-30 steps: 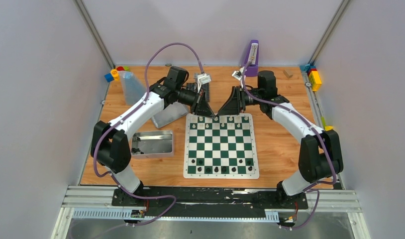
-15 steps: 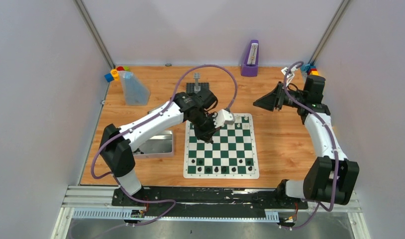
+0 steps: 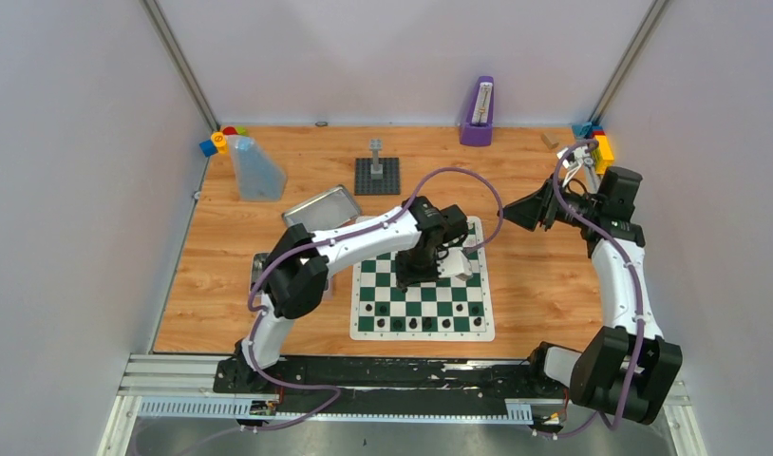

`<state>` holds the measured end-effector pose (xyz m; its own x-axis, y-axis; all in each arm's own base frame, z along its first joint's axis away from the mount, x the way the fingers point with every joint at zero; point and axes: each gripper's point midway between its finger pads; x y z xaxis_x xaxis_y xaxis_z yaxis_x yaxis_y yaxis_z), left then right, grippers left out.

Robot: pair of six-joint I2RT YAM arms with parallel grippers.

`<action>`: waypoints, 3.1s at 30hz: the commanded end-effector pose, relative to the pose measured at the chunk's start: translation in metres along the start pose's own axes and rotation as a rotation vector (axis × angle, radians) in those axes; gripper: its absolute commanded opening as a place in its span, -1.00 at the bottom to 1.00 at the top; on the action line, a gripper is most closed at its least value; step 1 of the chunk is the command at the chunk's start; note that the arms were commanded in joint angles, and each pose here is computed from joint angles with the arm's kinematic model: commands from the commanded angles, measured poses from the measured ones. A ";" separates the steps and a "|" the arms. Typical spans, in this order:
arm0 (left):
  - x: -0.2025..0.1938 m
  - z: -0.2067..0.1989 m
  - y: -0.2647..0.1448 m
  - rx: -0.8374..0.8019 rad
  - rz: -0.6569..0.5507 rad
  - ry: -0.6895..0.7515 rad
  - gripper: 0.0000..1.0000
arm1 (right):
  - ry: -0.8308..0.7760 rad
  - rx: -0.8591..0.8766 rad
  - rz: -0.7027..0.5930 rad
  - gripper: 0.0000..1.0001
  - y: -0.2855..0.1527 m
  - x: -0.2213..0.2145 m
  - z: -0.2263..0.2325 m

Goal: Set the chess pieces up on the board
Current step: Place the chess piece on the chessboard.

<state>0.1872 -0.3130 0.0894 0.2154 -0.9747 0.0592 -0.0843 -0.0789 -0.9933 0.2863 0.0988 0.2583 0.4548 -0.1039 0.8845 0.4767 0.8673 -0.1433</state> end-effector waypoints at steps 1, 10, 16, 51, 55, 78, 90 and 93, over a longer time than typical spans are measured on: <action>0.000 -0.007 0.001 0.004 0.078 0.028 -0.99 | -0.049 0.045 -0.017 0.09 -0.006 0.003 0.009; -0.010 -0.026 0.032 -0.053 0.204 0.018 -0.98 | -0.029 0.069 -0.027 0.08 -0.010 0.003 0.010; -0.014 -0.032 0.041 -0.074 0.227 0.020 -0.96 | -0.023 0.072 -0.028 0.07 -0.011 0.002 0.010; -0.020 -0.027 0.060 -0.059 0.300 -0.007 -0.76 | 0.002 0.094 -0.027 0.07 -0.011 -0.001 0.010; -0.019 -0.027 0.060 -0.058 0.296 -0.009 -0.67 | 0.004 0.094 -0.027 0.06 -0.011 -0.001 0.009; 0.000 -0.029 0.038 -0.055 0.206 -0.010 -0.31 | 0.016 0.100 -0.027 0.06 -0.011 -0.002 0.007; 0.002 -0.035 0.019 -0.068 0.149 0.000 -0.06 | 0.024 0.094 -0.025 0.06 -0.010 -0.004 0.005; 0.003 -0.034 0.007 -0.045 0.116 0.008 -0.03 | 0.024 0.091 -0.024 0.06 -0.010 -0.004 0.004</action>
<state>0.1542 -0.3146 0.0451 0.1983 -0.9642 -0.1763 -0.1972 0.1370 -0.9707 0.2790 0.0914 0.2554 0.4788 -0.1407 0.8666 0.4348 0.8955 -0.0949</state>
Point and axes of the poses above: each gripper's point midway between its finger pads, its own y axis out along the fingers, its own z axis along the line the jaws close on, x = y × z, and after that the axes turned 9 degrees about -y, right-handed
